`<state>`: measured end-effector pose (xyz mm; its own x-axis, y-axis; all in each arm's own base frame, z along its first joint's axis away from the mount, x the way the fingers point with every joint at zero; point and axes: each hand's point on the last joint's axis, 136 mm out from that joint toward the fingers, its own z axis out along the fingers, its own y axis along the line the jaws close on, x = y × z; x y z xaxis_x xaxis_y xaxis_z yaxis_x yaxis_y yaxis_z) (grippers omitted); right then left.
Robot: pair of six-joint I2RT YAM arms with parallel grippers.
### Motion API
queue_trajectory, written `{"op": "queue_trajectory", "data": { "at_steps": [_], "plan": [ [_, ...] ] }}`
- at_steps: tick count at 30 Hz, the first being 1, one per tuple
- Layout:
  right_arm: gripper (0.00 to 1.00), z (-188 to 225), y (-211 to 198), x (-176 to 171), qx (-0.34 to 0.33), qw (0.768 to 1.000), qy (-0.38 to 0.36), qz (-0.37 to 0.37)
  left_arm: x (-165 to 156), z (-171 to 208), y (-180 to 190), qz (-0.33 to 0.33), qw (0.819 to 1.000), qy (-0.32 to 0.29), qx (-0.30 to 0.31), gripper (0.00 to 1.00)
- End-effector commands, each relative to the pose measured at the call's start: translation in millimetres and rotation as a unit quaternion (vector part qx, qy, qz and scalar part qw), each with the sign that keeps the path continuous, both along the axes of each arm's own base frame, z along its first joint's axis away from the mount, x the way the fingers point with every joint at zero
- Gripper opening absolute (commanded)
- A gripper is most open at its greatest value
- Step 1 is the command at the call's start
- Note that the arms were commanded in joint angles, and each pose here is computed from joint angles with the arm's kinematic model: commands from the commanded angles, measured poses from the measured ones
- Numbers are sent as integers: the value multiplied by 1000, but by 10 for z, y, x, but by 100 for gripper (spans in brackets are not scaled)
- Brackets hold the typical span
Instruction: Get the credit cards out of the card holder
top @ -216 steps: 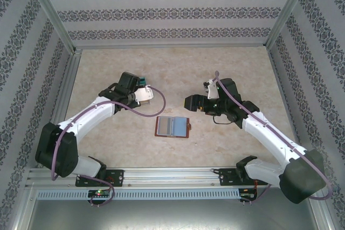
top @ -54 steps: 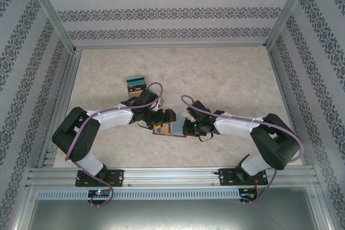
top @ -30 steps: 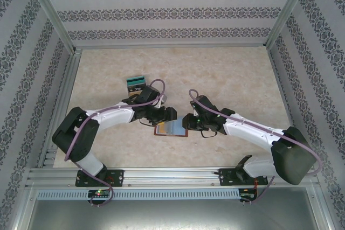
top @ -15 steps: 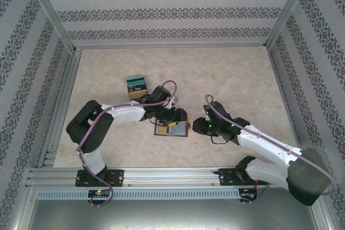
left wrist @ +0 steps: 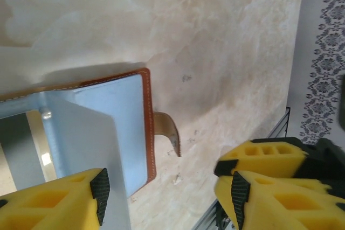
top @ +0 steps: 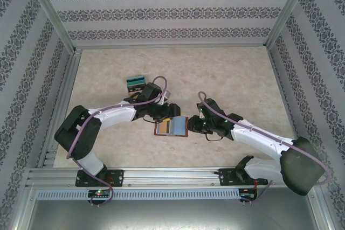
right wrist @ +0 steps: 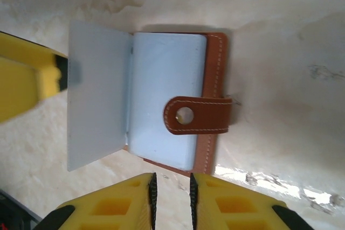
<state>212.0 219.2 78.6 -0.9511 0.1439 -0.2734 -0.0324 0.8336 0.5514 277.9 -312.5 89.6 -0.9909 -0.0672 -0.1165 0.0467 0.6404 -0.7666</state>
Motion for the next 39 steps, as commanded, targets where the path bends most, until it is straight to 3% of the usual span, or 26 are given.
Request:
{"op": "queue_trajectory", "data": {
  "at_steps": [1, 10, 21, 34, 37, 39],
  "plan": [
    [25, 124, 136, 26, 18, 1000, -13, 20, 34, -61, -111, -1, 1000, 8, -22, 63],
    [21, 149, 201, -66, 52, 998, -16, 28, 30, -201, -360, -25, 999, 32, -22, 63],
    [14, -19, 567, -61, 78, 996, 7, 53, 73, -108, -220, -5, 1000, 20, 2, 62],
    [12, -280, 748, 111, 42, 997, 31, 54, 161, 177, 454, 63, 998, -5, 26, 63],
    [12, -325, 776, 146, 38, 997, 38, 52, 74, 109, 607, 77, 996, 2, 36, 59],
    [13, -344, 800, 166, 41, 997, 42, 51, 14, 30, 724, 89, 995, 11, 47, 50]
  ]
}}
